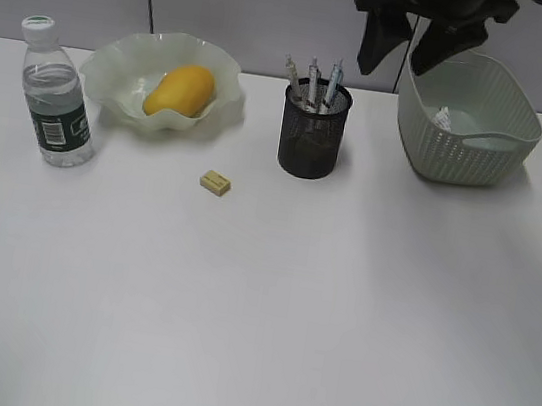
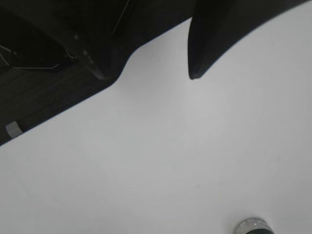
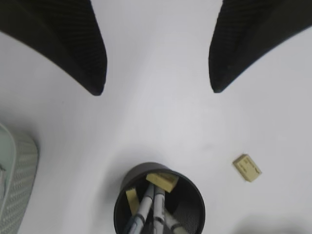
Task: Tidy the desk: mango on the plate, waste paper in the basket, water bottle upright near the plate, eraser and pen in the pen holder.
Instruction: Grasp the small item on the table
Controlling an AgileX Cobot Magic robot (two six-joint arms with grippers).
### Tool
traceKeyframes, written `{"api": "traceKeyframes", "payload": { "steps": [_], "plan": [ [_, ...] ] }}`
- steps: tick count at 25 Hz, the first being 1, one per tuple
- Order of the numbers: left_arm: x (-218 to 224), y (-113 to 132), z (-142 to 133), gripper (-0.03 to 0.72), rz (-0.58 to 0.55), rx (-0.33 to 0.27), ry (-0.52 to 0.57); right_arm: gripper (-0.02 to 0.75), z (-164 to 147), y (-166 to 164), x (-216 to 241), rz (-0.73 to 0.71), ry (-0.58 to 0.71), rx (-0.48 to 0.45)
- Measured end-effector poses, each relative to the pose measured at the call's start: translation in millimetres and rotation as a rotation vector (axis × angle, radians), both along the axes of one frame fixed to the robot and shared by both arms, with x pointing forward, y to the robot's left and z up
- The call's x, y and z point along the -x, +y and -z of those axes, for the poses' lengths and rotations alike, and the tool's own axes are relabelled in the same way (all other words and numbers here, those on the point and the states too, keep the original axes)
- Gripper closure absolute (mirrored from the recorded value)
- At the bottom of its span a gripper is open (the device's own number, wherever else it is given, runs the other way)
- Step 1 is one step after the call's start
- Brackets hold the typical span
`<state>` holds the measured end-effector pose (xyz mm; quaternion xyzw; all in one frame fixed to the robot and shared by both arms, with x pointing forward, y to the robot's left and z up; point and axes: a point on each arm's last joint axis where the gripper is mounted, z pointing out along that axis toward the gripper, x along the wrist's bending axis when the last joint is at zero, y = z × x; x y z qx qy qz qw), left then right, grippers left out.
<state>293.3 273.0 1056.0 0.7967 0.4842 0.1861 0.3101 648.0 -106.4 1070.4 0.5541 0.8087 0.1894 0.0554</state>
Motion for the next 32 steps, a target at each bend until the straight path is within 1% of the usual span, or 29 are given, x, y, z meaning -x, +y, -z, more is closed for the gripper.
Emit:
{"api": "traceKeyframes", "payload": {
  "steps": [4, 9, 13, 16, 18, 22, 28, 32],
  "plan": [
    [0, 0, 0, 0.302, 0.000, 0.000, 0.000, 0.222, -16, -14, 30, -0.023, 0.009, 0.019],
    [0, 0, 0, 0.302, 0.000, 0.000, 0.000, 0.225, -43, -35, 72, -0.027, -0.022, 0.034],
    [0, 0, 0, 0.302, 0.000, 0.000, 0.000, 0.225, -49, -54, 109, -0.033, -0.022, 0.066],
    [0, 0, 0, 0.302, 0.000, 0.000, 0.000, 0.225, -42, -68, 140, -0.034, 0.008, 0.090],
    [0, 0, 0, 0.302, 0.000, 0.000, 0.000, 0.225, -31, -78, 161, -0.035, 0.026, 0.107],
    [0, 0, 0, 0.302, 0.000, 0.000, 0.000, 0.226, -13, -98, 199, -0.036, 0.011, 0.131],
    [0, 0, 0, 0.302, 0.001, 0.004, -0.006, 0.226, 9, -121, 249, -0.034, -0.032, 0.121],
    [-1, -1, -1, 0.302, 0.001, 0.006, -0.008, 0.226, 15, -133, 276, -0.032, -0.070, 0.104]
  ]
}}
